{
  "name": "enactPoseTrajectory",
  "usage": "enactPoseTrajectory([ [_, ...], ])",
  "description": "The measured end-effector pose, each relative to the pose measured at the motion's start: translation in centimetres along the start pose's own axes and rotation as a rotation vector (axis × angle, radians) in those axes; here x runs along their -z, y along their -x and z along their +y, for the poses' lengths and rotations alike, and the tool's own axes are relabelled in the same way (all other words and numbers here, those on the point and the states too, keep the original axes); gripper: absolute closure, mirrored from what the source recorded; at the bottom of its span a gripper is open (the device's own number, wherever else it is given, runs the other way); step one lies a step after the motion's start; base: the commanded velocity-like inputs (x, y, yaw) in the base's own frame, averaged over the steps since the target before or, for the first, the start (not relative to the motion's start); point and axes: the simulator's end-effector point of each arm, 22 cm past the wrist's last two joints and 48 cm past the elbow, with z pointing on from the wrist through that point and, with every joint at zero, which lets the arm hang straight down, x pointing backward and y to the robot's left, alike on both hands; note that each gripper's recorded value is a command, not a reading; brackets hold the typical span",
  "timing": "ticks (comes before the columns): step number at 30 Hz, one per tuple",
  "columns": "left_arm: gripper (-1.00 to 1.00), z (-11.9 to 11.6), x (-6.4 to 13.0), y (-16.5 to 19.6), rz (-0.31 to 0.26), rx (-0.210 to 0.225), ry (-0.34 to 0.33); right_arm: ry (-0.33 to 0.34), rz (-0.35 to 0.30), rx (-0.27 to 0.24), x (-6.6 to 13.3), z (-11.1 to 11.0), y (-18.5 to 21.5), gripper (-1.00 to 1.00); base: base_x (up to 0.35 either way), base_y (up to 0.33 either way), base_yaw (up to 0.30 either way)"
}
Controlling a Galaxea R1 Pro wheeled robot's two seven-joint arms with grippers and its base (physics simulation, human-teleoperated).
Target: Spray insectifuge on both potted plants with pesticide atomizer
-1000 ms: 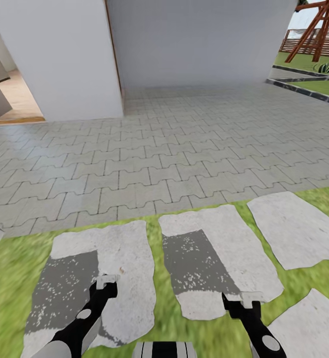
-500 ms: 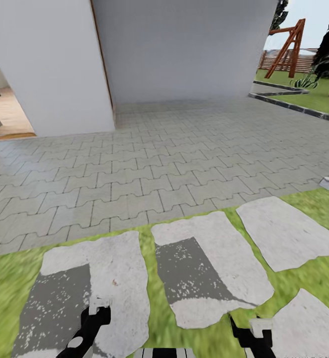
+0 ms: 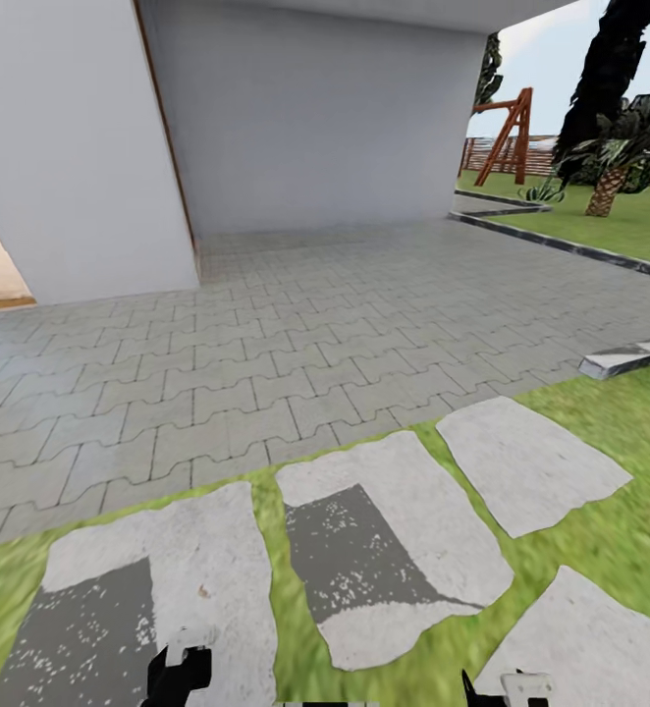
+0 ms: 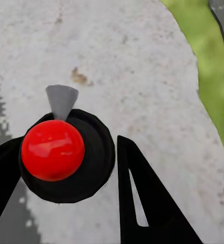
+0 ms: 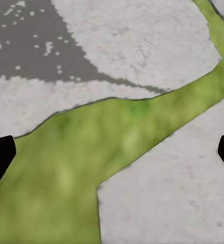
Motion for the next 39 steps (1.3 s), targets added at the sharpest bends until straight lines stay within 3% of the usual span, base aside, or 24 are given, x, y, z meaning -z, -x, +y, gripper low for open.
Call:
enactPoseTrajectory([
  [6, 1.0, 0.4, 0.3, 1.3, -0.026, 0.0, 0.008, -0.002, -0.021, -0.004, 0.1, 0.0, 1.0, -1.0, 0.0, 0.0, -0.02],
  [20, 1.0, 0.6, 2.0, 4.0, -0.024, -0.001, 0.013, 0.003, 0.008, -0.01, 2.0, 0.2, 2.6, -1.0, 0.0, 0.0, -0.008],
  [39, 1.0, 0.6, 2.9, 5.7, -0.03, 0.0, 0.013, 0.002, 0.008, -0.011, 2.8, 0.0, 4.0, -1.0, 0.0, 0.0, -0.254],
])
